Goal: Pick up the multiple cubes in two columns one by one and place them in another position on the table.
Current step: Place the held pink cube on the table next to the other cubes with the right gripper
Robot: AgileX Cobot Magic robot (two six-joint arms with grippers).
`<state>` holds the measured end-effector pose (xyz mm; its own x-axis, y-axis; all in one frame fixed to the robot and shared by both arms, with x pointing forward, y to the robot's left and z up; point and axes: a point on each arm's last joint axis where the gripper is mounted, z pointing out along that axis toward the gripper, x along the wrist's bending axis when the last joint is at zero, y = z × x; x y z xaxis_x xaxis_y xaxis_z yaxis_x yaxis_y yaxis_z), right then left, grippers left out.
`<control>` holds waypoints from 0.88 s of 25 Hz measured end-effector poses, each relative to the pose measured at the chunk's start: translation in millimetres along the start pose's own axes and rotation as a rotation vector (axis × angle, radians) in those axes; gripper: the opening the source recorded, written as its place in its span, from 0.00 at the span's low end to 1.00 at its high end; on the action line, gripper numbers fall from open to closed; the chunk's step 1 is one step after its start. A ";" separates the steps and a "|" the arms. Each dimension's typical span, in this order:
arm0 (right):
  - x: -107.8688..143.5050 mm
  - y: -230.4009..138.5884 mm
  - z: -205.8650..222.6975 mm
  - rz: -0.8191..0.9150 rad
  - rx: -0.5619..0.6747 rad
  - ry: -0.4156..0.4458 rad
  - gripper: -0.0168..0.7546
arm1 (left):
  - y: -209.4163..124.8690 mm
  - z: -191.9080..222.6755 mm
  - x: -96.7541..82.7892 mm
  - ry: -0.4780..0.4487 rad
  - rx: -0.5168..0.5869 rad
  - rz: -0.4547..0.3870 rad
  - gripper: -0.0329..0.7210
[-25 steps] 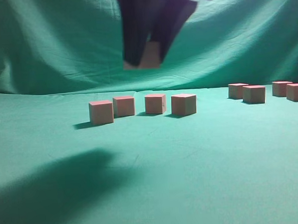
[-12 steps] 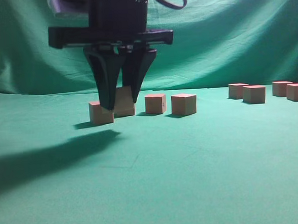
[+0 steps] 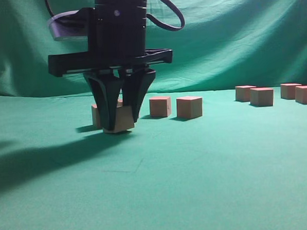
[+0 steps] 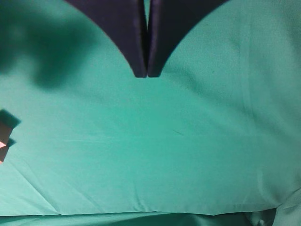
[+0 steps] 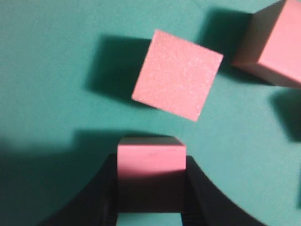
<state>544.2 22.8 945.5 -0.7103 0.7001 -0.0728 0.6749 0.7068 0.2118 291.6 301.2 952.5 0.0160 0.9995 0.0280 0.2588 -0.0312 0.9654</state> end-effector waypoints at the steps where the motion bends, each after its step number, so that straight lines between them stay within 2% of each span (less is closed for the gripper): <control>1: 0.0 0.6 0.3 0.000 -0.002 0.000 0.36 | 0.0 0.0 0.0 0.000 0.000 0.000 0.04; 22: -0.9 2.6 1.2 -0.018 -0.012 -0.021 0.36 | 0.0 0.0 0.0 0.000 0.000 0.000 0.04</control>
<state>546.9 24.1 944.9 -0.7177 0.6896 -0.0970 0.6598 0.7180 0.2218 291.6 301.2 952.5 0.0160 0.9995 0.0280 0.2588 -0.0312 0.9654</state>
